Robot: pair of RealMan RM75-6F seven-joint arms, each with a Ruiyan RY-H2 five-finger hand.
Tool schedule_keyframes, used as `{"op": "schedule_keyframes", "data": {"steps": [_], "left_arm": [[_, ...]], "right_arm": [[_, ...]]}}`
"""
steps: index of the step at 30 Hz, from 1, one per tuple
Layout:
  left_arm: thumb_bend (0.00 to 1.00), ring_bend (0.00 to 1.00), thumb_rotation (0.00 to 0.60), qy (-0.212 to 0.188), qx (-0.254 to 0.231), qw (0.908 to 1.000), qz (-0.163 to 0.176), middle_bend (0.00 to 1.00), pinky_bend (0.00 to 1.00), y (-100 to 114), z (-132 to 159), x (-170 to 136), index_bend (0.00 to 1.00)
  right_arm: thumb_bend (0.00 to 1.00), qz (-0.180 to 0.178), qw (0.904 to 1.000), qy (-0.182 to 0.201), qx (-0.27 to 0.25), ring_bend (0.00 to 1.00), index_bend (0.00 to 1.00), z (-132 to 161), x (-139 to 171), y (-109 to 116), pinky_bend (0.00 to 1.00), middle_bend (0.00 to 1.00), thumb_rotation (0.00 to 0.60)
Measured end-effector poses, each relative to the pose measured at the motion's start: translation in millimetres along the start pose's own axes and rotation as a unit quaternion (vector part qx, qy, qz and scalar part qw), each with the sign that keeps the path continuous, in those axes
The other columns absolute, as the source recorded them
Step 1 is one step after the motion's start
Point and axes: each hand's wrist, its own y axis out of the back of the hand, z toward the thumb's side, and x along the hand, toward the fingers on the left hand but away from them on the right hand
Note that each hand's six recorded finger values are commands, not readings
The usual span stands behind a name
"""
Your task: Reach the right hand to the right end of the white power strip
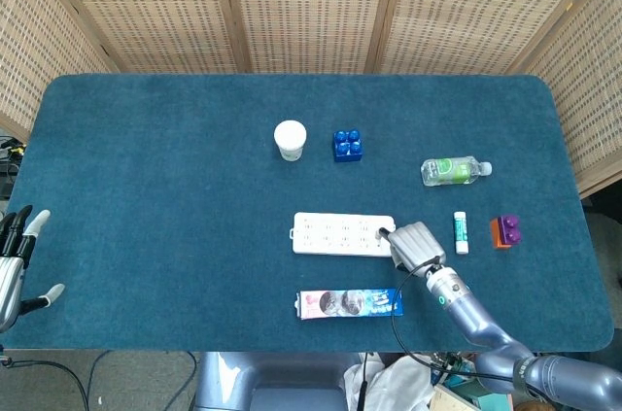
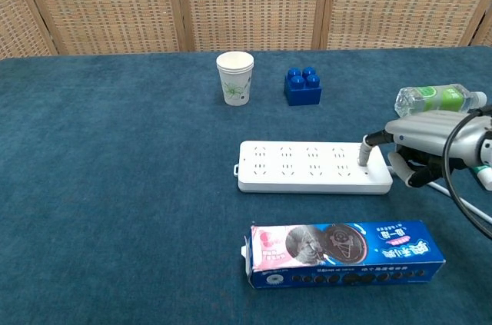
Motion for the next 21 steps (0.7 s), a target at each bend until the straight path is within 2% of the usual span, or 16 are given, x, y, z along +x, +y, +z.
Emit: {"op": "schedule_keyframes", "data": {"steps": [6, 12, 13, 14, 15, 16, 17, 18, 19, 20, 21], "left_arm": [[0.00, 0.00, 0.600, -0.001, -0.001, 1.0000, 0.000, 0.00, 0.00, 0.1, -0.3, -0.6, 0.00], [0.00, 0.00, 0.600, -0.003, -0.002, 1.0000, -0.002, 0.00, 0.00, 0.1, 0.0, -1.0, 0.00], [0.00, 0.00, 0.600, -0.003, -0.003, 1.0000, -0.003, 0.00, 0.00, 0.1, 0.0, -1.1, 0.00], [0.00, 0.00, 0.600, -0.004, -0.003, 1.0000, -0.003, 0.00, 0.00, 0.2, 0.1, -1.4, 0.00], [0.00, 0.00, 0.600, -0.004, -0.003, 1.0000, -0.003, 0.00, 0.00, 0.4, 0.1, -1.6, 0.00], [0.00, 0.00, 0.600, -0.005, -0.004, 1.0000, -0.003, 0.00, 0.00, 0.5, 0.0, -1.8, 0.00], [0.00, 0.00, 0.600, -0.005, -0.004, 1.0000, -0.003, 0.00, 0.00, 0.5, -0.1, -2.2, 0.00], [0.00, 0.00, 0.600, -0.006, -0.005, 1.0000, -0.004, 0.00, 0.00, 0.5, -0.3, -2.6, 0.00], [0.00, 0.00, 0.600, -0.006, -0.005, 1.0000, -0.004, 0.00, 0.00, 0.7, -0.7, -3.1, 0.00], [0.00, 0.00, 0.600, -0.006, -0.005, 1.0000, -0.004, 0.00, 0.00, 0.9, -1.2, -3.6, 0.00], [0.00, 0.00, 0.600, -0.006, -0.005, 1.0000, -0.004, 0.00, 0.00, 1.1, -1.4, -3.9, 0.00]], "right_arm": [[0.87, -0.048, 0.9982, 0.008, -0.033, 0.94, 0.27, 3.3, 5.1, 33.9, 1.00, 0.90, 0.600], [0.86, -0.124, 0.9899, 0.013, -0.067, 0.94, 0.27, -2.5, 26.2, 83.7, 1.00, 0.90, 0.600], [0.84, -0.142, 0.9871, 0.012, -0.073, 0.93, 0.27, -5.2, 32.5, 90.9, 1.00, 0.88, 0.600], [0.77, -0.157, 0.9844, 0.012, -0.079, 0.90, 0.27, -7.4, 37.8, 95.7, 0.98, 0.86, 0.600], [0.59, -0.172, 0.9813, 0.012, -0.085, 0.81, 0.27, -9.9, 43.6, 100.1, 0.90, 0.78, 0.600], [0.34, -0.194, 0.9766, 0.010, -0.093, 0.64, 0.27, -14.3, 52.0, 104.9, 0.76, 0.64, 0.600], [0.19, -0.209, 0.9729, 0.007, -0.098, 0.48, 0.25, -18.8, 59.2, 107.5, 0.62, 0.51, 0.600], [0.05, -0.224, 0.9692, 0.001, -0.102, 0.25, 0.20, -24.6, 67.5, 108.6, 0.41, 0.30, 0.600], [0.00, -0.240, 0.9652, -0.011, -0.104, 0.08, 0.12, -34.6, 80.8, 106.8, 0.24, 0.13, 0.600], [0.00, -0.247, 0.9632, -0.023, -0.104, 0.02, 0.06, -43.0, 91.8, 103.3, 0.15, 0.05, 0.600], [0.00, -0.251, 0.9618, -0.035, -0.103, 0.00, 0.01, -51.0, 103.2, 98.4, 0.08, 0.00, 0.600]]}}
